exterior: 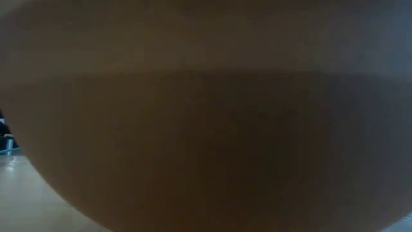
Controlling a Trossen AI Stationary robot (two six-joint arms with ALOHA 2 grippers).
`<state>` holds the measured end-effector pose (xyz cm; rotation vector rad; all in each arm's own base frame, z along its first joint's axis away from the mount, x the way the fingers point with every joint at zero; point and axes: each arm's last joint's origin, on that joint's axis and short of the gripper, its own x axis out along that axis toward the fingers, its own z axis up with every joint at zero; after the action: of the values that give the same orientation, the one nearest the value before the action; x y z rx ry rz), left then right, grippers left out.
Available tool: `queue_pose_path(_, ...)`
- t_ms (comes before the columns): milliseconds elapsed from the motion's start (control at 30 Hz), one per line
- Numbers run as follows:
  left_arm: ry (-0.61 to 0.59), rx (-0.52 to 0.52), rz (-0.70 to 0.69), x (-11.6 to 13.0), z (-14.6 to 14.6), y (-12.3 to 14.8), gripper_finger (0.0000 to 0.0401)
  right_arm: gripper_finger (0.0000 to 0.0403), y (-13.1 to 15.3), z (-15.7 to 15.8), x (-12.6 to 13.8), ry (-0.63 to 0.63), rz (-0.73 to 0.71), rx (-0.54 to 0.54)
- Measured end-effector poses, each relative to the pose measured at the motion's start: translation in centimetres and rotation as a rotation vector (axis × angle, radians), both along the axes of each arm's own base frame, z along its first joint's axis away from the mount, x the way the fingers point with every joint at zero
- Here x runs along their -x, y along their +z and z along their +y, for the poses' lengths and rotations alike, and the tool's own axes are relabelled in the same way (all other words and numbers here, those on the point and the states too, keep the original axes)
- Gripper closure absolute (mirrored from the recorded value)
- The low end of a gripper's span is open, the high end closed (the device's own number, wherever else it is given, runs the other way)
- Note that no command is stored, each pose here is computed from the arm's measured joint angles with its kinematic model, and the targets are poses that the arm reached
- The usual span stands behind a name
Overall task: Set table place
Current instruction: Move the light orange plate to the center of the table
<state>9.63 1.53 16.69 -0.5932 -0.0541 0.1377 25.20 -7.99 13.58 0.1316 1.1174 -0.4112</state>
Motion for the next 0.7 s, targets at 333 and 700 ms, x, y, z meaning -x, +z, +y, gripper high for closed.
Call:
queue_pose_path(333,-0.001,0.000,0.000,0.0,0.0,0.0,0.0376,0.0383,-0.7,-0.1,-0.7,-0.013,0.013,0.090)
queue_pose_path(700,-0.001,0.000,0.000,0.0,0.0,0.0,0.0394,0.0394,6.3,4.1,-4.7,0.146,-0.025,0.216)
